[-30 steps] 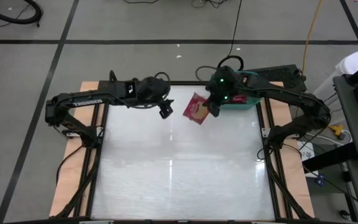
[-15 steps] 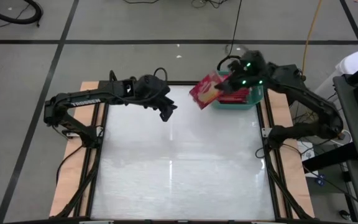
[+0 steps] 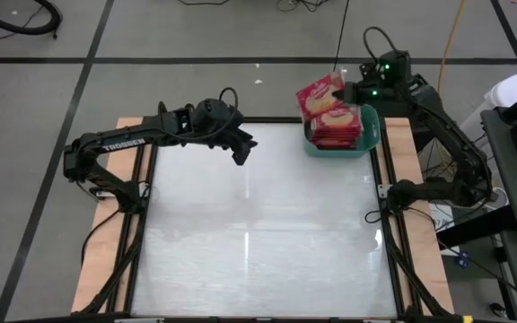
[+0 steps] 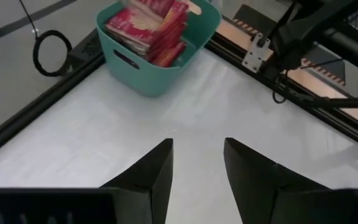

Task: Sort popcorn bags into baskets
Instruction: Put the red popcorn bag into the green bin

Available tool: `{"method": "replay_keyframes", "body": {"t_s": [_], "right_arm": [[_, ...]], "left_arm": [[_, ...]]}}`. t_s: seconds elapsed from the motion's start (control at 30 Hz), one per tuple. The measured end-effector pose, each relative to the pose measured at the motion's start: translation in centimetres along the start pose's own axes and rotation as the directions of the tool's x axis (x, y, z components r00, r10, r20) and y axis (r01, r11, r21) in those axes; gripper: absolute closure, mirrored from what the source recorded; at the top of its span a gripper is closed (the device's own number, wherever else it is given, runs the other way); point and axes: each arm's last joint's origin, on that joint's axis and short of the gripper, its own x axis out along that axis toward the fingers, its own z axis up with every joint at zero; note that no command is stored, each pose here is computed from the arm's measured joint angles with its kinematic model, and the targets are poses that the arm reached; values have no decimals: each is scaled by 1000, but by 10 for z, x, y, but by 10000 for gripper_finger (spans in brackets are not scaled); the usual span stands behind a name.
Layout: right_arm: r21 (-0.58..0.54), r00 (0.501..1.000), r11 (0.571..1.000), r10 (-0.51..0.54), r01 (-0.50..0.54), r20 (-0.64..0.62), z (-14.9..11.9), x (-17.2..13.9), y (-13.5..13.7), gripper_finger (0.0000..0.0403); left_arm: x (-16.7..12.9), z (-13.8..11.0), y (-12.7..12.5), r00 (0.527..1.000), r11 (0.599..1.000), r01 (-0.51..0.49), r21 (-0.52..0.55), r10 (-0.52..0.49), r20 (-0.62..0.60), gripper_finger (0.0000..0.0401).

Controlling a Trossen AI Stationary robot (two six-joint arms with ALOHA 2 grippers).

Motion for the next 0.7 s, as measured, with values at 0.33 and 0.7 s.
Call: {"method": "replay_keyframes", "body": {"t_s": [0.33,0.7], "right_arm": [[121,994,988,-101,95,41,9,-7,-22,397],[157,985,973,-172,169,6,15,1,-45,397]], "left_arm": [[-1,5,13,999,999,-33,-20,34,15,256],[-2,10,26,997,997,-62,-43,64,39,256]]}}
